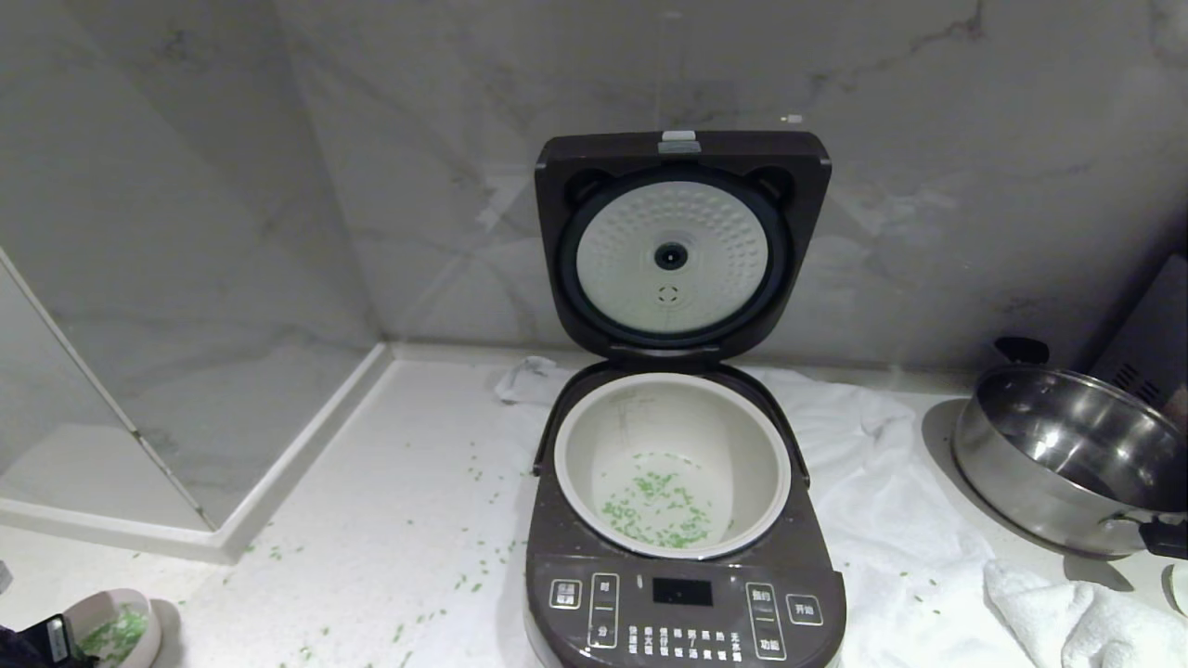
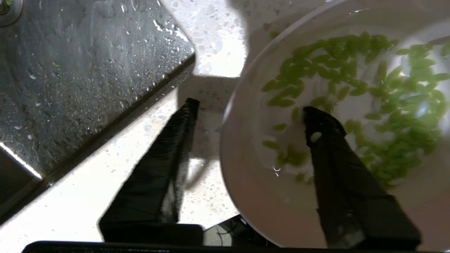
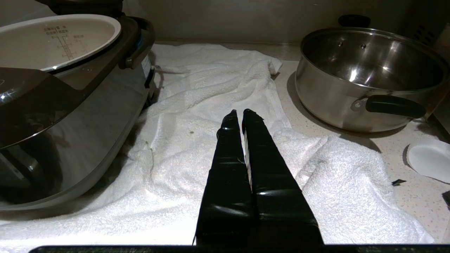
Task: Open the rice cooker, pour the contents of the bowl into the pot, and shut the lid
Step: Pour the water from the bowl into the rice cooker
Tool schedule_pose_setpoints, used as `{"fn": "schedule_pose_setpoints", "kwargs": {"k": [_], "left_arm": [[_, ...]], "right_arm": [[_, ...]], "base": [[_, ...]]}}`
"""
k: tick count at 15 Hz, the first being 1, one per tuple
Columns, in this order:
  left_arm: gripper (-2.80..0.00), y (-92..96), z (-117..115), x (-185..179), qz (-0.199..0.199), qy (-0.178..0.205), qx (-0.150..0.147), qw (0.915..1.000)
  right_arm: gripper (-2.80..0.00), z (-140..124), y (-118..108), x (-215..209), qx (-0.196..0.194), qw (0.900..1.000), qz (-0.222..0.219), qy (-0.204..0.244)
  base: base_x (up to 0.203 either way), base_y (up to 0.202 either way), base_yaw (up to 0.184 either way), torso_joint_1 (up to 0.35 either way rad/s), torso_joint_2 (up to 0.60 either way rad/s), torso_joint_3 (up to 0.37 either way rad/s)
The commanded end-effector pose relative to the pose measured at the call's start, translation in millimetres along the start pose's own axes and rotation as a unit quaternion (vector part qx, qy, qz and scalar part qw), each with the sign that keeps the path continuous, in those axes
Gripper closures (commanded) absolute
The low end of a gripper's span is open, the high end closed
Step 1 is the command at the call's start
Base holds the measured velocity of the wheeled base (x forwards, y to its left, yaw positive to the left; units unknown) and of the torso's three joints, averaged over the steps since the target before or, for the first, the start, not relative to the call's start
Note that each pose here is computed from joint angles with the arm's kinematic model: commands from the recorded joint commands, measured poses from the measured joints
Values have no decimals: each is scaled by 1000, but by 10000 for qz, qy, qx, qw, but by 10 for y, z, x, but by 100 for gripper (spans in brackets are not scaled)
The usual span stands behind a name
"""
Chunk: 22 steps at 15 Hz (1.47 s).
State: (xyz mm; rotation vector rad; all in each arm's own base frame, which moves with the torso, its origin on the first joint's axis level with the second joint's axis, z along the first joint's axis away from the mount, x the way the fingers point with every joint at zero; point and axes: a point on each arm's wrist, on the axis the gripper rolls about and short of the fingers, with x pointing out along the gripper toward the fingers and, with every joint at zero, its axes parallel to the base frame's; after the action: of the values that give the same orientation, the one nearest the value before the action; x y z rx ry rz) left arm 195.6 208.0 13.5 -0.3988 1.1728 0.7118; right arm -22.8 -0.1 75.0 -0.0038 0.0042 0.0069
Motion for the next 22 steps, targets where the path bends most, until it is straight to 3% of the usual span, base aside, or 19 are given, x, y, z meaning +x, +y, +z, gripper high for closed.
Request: {"fn": "schedule_pose_setpoints", "kwargs": {"k": [1, 12, 18, 22], "left_arm": [[0, -8, -28, 18, 4, 73, 16, 10000], [0, -42, -75, 22, -125, 164, 63, 9998], [0, -112, -167, -74, -718, 529, 61, 9960], [0, -173, -161, -175, -978, 545, 140, 9936]], "right_arm": [[0, -6, 0, 1, -4, 10000, 4, 6], [0, -5, 0, 0, -4, 10000, 4, 2], [0, -8, 0, 2, -4, 10000, 4, 16], [0, -5, 0, 0, -4, 10000, 4, 2]], "base": [[0, 0, 0, 0, 0, 0], [0, 0, 0, 0, 0, 0], [0, 0, 0, 0, 0, 0], [0, 0, 0, 0, 0, 0]]}}
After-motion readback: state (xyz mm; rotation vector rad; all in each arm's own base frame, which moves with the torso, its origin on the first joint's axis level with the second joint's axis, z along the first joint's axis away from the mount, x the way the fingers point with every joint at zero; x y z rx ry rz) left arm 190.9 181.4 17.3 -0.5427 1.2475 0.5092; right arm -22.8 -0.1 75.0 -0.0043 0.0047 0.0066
